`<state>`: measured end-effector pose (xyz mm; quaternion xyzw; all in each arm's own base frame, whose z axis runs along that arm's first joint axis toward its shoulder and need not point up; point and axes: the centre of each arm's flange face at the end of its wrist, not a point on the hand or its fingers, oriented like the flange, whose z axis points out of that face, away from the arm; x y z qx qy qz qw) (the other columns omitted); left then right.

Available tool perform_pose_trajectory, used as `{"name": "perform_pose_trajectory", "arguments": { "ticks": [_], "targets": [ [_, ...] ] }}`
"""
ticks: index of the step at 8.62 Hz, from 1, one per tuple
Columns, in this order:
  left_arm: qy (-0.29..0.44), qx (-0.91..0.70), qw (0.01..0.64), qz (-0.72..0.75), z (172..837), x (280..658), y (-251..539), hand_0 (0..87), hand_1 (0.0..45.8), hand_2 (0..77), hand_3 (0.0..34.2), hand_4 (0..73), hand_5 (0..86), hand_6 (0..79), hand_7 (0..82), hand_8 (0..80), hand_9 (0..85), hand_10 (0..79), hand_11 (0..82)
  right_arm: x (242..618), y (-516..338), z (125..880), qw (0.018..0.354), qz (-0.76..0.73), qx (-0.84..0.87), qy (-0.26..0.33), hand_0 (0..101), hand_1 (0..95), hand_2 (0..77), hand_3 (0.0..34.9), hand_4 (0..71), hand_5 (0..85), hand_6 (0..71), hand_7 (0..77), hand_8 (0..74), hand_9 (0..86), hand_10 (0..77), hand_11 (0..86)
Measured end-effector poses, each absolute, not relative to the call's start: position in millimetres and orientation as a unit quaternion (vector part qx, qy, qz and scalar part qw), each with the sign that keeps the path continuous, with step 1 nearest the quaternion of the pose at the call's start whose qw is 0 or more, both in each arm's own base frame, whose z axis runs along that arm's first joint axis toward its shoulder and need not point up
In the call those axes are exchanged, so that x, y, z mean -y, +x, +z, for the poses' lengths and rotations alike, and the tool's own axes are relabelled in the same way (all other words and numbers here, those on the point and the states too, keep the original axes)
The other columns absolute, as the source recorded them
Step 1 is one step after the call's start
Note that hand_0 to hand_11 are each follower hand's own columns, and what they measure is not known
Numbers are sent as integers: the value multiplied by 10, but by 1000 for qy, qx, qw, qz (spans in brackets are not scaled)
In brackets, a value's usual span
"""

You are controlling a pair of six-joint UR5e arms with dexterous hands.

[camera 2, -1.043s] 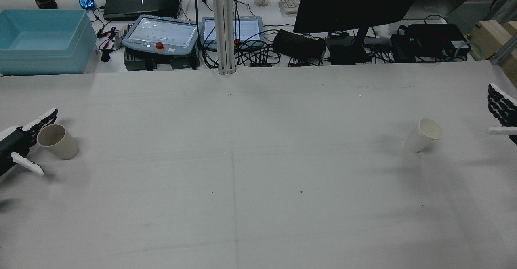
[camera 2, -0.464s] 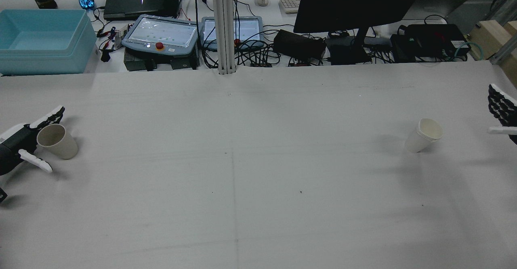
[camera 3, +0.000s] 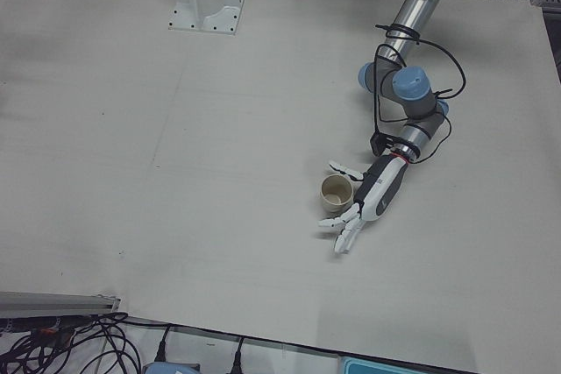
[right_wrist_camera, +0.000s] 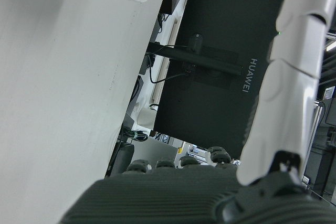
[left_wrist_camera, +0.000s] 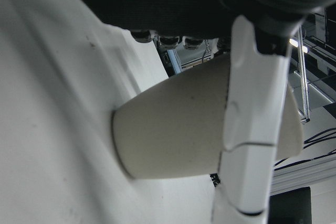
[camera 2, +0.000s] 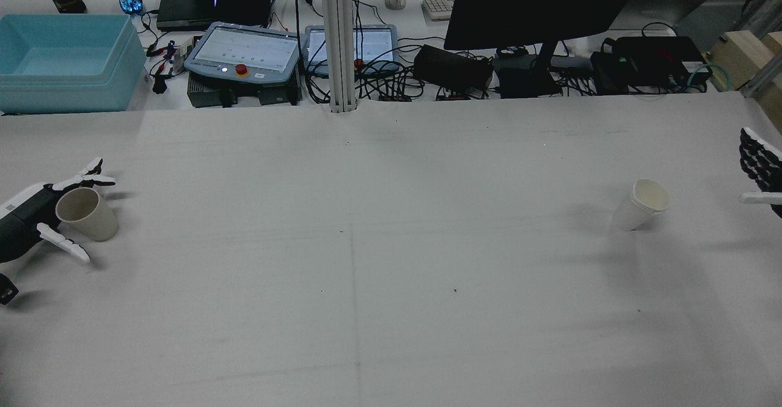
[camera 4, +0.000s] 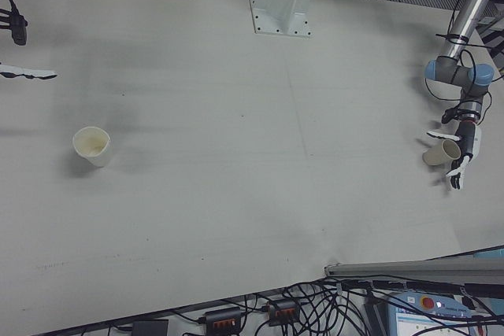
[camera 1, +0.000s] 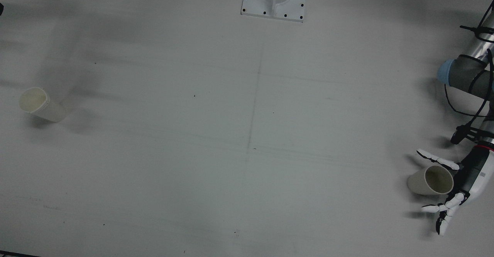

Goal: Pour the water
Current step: 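Close the left hand fingers around the beige paper cup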

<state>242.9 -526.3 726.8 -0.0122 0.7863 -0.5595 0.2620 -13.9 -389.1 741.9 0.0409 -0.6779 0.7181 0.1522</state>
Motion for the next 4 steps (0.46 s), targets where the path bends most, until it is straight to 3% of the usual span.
{"name": "perform_pose_trajectory", "arguments": {
  "ticks": [1, 2, 3, 4],
  "targets": [
    [-12, -785, 263, -561, 7259, 5269, 2432, 803, 153, 11, 12, 327, 316, 5, 16, 33, 11, 5, 11, 3890, -138, 7420, 152, 718, 678, 41, 571, 191, 5, 0, 0, 5, 5, 5, 5, 5, 0, 11],
    [-11, -782, 264, -564, 7257, 5269, 2431, 803, 153, 11, 12, 327, 316, 5, 16, 33, 11, 5, 11, 3887, -136, 7430, 152, 719, 677, 41, 571, 191, 5, 0, 0, 5, 5, 5, 5, 5, 0, 11],
    [-12, -781, 264, -566, 7255, 5268, 2429, 805, 235, 11, 10, 393, 420, 27, 54, 44, 11, 5, 11, 3885, -135, 7439, 153, 719, 676, 41, 571, 191, 5, 0, 0, 5, 5, 11, 5, 5, 0, 11],
    [-13, -780, 263, -568, 7252, 5269, 2429, 807, 218, 11, 0, 442, 447, 82, 142, 60, 11, 44, 93, 3879, -132, 7448, 153, 720, 676, 41, 571, 191, 5, 0, 0, 5, 5, 5, 5, 5, 0, 11]
  ]
}}
